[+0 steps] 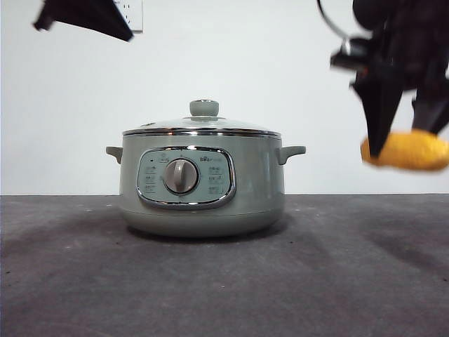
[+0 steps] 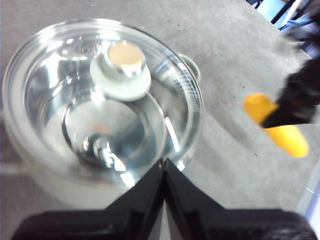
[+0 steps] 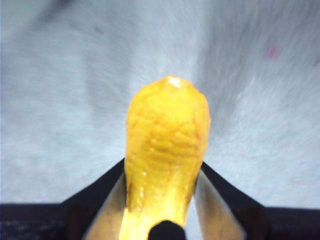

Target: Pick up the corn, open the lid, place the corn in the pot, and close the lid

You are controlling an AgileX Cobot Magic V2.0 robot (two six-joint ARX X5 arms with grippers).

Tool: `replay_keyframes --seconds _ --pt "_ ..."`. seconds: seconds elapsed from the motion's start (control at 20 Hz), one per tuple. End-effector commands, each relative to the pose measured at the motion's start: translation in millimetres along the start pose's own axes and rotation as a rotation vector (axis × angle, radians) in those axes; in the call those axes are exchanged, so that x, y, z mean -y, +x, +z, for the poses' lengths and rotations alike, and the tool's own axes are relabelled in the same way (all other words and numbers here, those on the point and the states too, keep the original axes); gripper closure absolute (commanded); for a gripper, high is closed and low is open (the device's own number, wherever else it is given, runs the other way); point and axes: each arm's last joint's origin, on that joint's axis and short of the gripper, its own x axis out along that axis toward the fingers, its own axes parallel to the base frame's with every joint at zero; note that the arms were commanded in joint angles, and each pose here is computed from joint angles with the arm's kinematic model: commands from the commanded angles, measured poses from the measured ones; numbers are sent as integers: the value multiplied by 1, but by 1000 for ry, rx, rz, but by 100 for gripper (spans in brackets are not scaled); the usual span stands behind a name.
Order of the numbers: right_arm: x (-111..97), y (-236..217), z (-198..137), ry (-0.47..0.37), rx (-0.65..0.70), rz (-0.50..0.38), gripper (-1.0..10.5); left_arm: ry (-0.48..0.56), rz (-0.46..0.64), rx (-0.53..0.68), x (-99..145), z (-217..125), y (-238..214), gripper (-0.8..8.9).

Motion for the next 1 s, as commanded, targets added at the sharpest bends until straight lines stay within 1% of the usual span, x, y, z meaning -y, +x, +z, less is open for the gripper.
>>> replay_keyframes --seconds 0.05,0.1,0.25,0.3,0.35,0.4,0.5,0.6,0.75,0.9,1.0 --pt "-3 -25 -7 -57 74 10 949 -6 38 -39 -7 25 19 798" --pt "-4 -33 -11 -66 99 13 949 -11 52 -55 -8 35 25 741" --pt "-5 -52 -26 -74 130 18 949 -61 109 -97 -14 66 47 442" --pt "-5 -56 -30 -74 130 17 949 -73 122 -109 -14 74 53 386" --pt "-5 -59 -33 -74 131 16 949 -70 120 -117 -15 81 61 363" --pt "-5 -60 -34 -74 134 13 949 -63 128 -123 -14 86 68 361" --pt "-5 -63 -36 -82 141 9 949 -32 176 -131 -10 95 86 269" --pt "-7 -62 -36 -89 136 10 949 -6 191 -146 -6 97 104 268" --pt "-15 -61 -38 -121 134 19 949 7 211 -212 -4 87 134 269" --pt "-28 -59 -40 -172 135 35 949 10 206 -249 -1 81 153 271" --pt "-38 -58 -41 -203 143 48 949 28 257 -267 3 79 160 281"
